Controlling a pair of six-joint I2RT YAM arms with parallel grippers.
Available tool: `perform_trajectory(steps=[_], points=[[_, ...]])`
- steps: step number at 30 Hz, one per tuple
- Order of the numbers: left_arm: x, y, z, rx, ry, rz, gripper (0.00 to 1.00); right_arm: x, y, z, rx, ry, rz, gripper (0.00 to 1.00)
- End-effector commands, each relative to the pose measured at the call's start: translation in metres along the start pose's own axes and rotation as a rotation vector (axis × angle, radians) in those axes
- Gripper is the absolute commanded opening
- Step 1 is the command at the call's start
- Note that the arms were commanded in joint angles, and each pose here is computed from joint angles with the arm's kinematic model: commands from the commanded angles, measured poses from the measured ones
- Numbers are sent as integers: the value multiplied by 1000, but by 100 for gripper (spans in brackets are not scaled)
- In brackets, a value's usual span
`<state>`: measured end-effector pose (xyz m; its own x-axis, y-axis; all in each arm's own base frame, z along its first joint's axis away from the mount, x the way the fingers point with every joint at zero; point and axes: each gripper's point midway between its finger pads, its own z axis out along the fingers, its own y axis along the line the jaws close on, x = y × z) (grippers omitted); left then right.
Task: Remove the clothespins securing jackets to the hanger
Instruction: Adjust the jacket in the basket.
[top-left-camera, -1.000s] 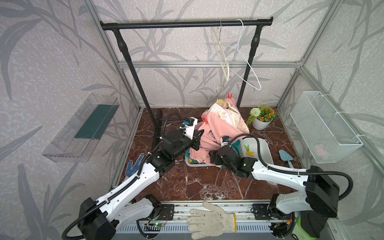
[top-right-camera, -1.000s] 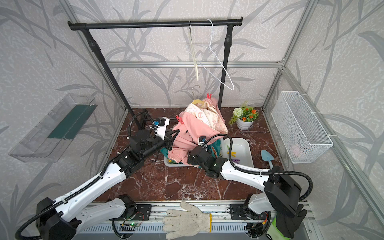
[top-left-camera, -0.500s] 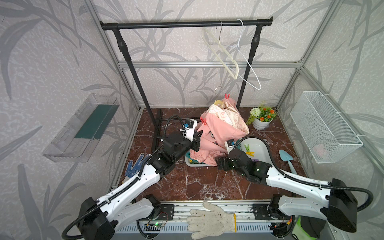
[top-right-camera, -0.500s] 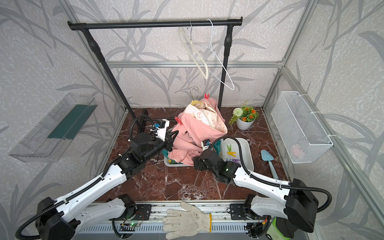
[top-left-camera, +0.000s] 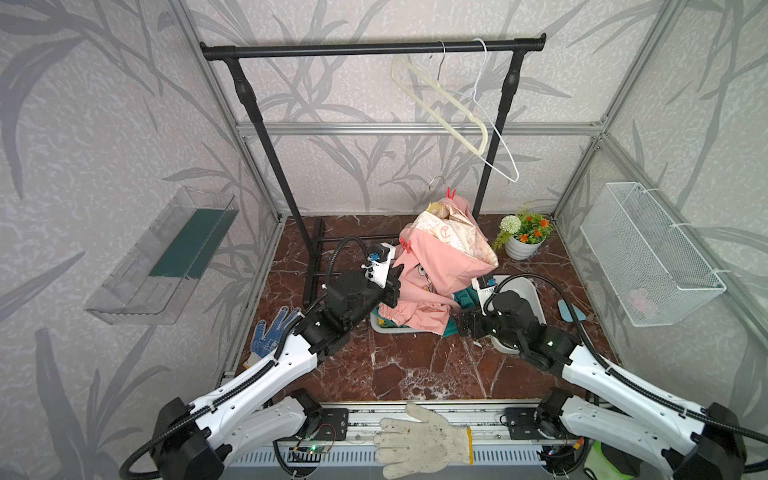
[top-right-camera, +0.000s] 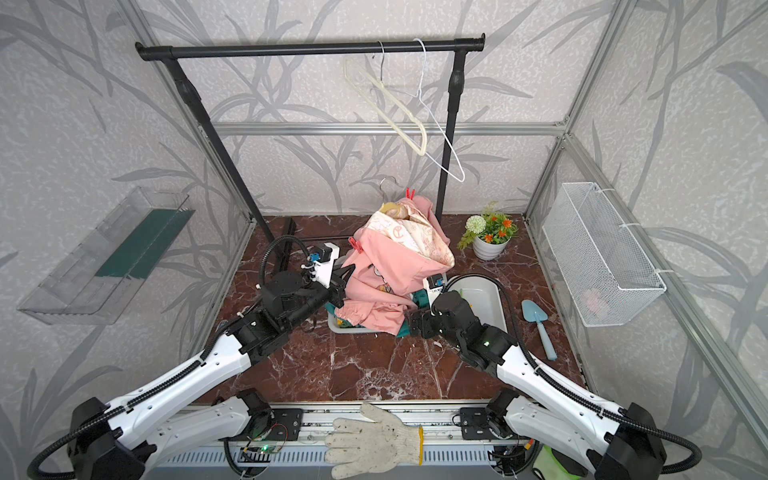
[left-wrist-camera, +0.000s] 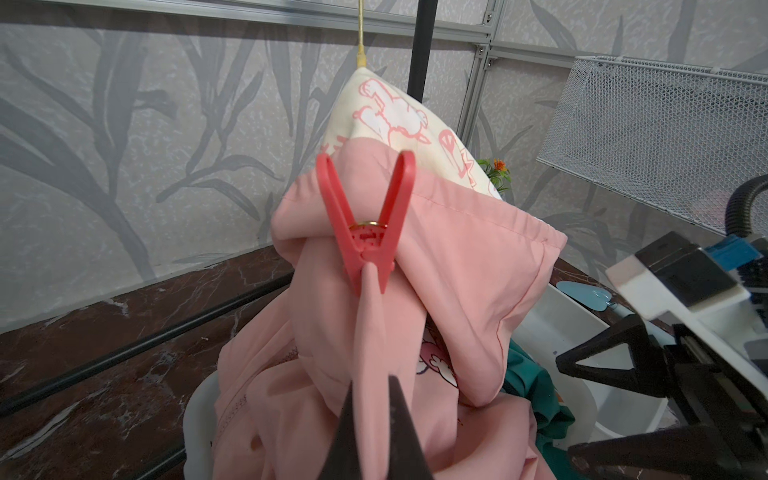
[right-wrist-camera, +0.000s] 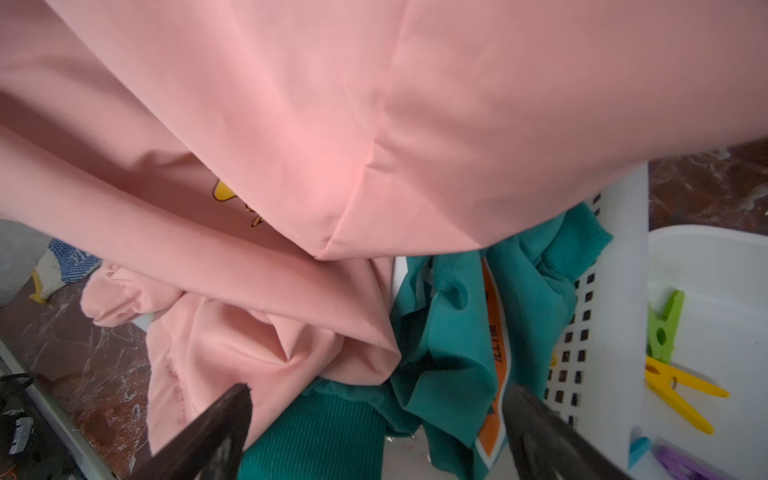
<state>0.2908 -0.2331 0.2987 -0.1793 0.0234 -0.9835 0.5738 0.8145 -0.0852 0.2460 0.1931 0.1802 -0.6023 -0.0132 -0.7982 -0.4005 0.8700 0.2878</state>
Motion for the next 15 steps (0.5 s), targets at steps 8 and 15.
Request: perform_trajectory(steps=[8,15], points=[[-6,-5,-9,-14,-51,83,0,-23,-29,-30,-56,-100,161,94],[1,-13,-13,7,-43,134,0,-58,-48,-45,-93,-145,312,91]])
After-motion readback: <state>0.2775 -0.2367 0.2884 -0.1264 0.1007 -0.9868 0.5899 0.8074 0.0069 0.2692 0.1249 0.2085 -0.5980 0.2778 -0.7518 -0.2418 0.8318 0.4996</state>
